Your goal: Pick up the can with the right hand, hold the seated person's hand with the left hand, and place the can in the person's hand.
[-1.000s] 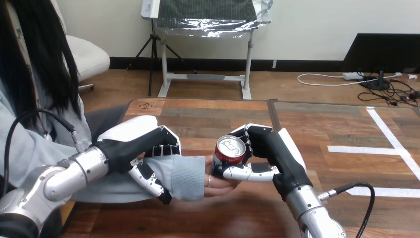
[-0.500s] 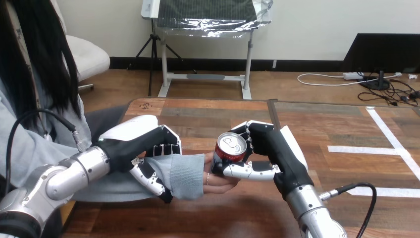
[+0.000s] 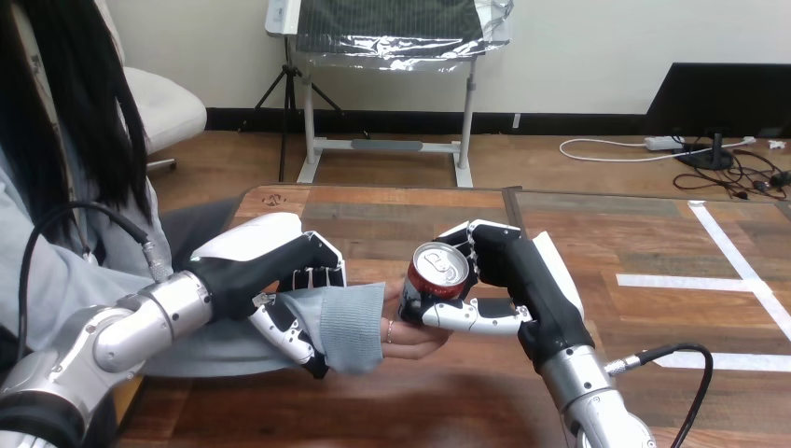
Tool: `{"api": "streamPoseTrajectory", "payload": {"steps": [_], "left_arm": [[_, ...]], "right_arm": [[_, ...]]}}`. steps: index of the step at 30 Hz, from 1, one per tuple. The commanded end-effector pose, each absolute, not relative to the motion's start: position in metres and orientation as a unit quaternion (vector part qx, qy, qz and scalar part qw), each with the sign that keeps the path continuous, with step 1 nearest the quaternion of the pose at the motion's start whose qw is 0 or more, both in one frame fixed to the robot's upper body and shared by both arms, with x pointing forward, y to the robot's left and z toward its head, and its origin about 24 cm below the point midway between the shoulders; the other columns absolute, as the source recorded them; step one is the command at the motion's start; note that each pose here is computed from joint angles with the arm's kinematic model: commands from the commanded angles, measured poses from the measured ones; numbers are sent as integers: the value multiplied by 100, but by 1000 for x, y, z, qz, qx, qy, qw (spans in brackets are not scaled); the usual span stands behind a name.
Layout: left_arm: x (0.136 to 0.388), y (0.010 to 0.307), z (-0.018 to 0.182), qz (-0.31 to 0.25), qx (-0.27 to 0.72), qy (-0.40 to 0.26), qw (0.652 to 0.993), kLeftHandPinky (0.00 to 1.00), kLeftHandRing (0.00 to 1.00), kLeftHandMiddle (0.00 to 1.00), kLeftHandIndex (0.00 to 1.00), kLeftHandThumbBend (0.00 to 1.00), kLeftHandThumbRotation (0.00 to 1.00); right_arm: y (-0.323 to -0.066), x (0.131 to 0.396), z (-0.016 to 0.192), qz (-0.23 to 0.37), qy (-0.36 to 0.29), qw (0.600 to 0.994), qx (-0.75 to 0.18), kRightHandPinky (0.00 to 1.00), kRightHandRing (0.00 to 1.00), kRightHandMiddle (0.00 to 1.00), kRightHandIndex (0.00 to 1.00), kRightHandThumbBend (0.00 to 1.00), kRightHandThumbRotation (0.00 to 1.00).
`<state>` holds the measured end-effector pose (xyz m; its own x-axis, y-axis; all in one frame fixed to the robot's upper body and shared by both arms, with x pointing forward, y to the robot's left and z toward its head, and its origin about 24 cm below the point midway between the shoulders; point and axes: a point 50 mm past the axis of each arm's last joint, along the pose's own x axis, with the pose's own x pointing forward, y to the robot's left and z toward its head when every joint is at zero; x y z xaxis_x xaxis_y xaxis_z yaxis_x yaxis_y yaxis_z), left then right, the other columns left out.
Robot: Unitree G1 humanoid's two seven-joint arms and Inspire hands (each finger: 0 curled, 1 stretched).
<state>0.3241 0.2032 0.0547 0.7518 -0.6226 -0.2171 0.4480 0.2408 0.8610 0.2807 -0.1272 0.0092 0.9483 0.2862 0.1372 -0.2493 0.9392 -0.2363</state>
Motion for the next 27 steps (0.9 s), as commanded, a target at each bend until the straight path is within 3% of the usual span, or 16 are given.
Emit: {"api": "streamPoseTrajectory", "payload": {"steps": [1, 27], "left_arm": [[351, 173, 103, -308, 500, -190, 787, 28, 33, 40, 42, 92, 0], [350, 174, 102, -307, 499, -187, 789, 28, 34, 41, 42, 92, 0]], "right_arm": [[-100, 288, 36, 170, -146, 971, -85, 32, 37, 46, 48, 82, 0], [-102, 289, 35, 155, -139, 973, -95, 35, 42, 49, 50, 82, 0]]}}
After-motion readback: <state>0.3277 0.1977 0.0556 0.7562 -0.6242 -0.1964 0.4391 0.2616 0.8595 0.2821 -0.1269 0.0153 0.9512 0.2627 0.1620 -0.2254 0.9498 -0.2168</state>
